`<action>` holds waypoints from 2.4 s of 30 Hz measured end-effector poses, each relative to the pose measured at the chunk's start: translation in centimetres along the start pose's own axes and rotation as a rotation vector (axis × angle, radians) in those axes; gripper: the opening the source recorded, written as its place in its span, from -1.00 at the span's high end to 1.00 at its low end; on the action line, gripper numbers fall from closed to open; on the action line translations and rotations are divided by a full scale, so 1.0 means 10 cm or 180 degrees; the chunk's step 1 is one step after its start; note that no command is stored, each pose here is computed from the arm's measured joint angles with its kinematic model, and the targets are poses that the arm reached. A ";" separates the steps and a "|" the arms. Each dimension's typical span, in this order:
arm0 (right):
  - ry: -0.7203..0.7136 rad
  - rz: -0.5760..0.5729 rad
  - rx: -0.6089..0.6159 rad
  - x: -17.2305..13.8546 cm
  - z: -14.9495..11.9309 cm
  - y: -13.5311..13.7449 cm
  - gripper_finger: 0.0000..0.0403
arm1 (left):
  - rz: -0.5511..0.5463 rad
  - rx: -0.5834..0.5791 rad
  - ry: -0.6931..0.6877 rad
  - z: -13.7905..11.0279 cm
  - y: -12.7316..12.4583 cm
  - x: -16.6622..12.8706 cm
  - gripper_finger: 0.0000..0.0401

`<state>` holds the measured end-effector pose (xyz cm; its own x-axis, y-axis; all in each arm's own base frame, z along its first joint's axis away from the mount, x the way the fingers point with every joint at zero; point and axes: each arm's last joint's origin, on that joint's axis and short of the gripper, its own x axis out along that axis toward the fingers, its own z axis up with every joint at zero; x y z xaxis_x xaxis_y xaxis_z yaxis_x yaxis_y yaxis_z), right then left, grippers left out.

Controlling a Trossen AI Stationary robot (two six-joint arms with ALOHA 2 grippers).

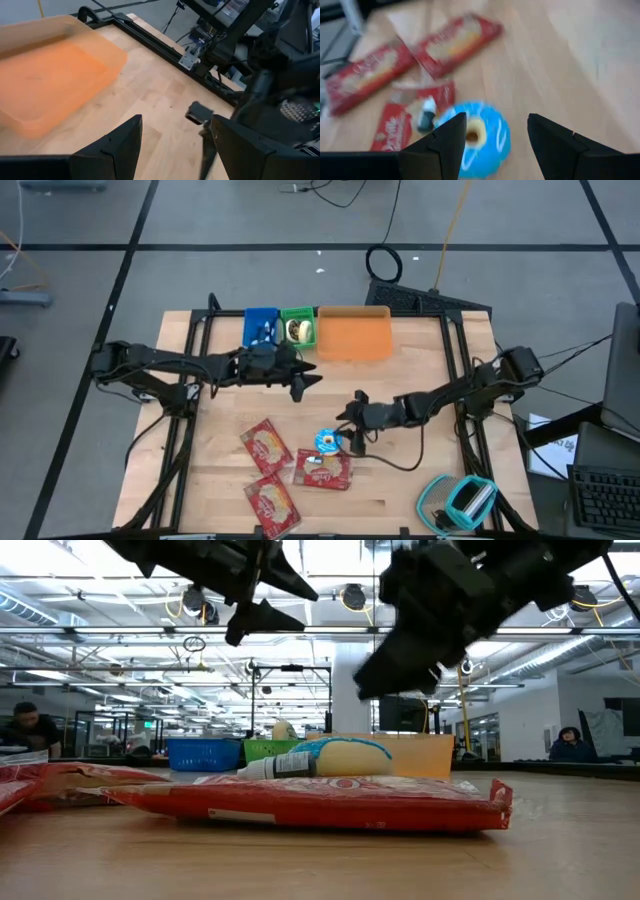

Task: Pick & Place Food Item
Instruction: Put the blue donut into the green bin

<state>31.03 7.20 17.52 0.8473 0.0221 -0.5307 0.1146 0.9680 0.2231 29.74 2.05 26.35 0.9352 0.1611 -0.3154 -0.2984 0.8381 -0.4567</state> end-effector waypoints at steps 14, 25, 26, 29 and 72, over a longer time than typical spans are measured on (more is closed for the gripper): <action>0.0355 0.0208 0.0795 0.44 -0.37 -0.05 -0.01 | 0.0104 0.0085 -0.0075 -0.09 -0.14 -0.03 -0.19; 0.0554 0.0420 0.0907 0.54 -0.41 -0.17 0.14 | 0.0344 0.0179 -0.0202 -0.07 -0.12 -0.03 -0.19; 0.0554 0.0421 0.0886 0.54 -0.41 -0.17 0.19 | 0.0344 0.0184 -0.0202 -0.08 -0.12 -0.03 -0.19; 0.0536 0.0432 0.0767 0.52 -0.39 -0.17 0.35 | 0.0346 0.0184 -0.0203 -0.07 -0.12 -0.03 -0.19; -0.1122 -0.1073 -0.1909 -0.40 0.54 -0.05 0.90 | -0.0336 -0.0320 0.0091 -0.31 -0.27 0.21 -0.19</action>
<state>30.42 5.32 23.94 0.9431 -0.2814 -0.1772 0.1802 0.8804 -0.4387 31.92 -1.53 24.35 0.9570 0.0589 -0.2842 -0.2178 0.7929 -0.5692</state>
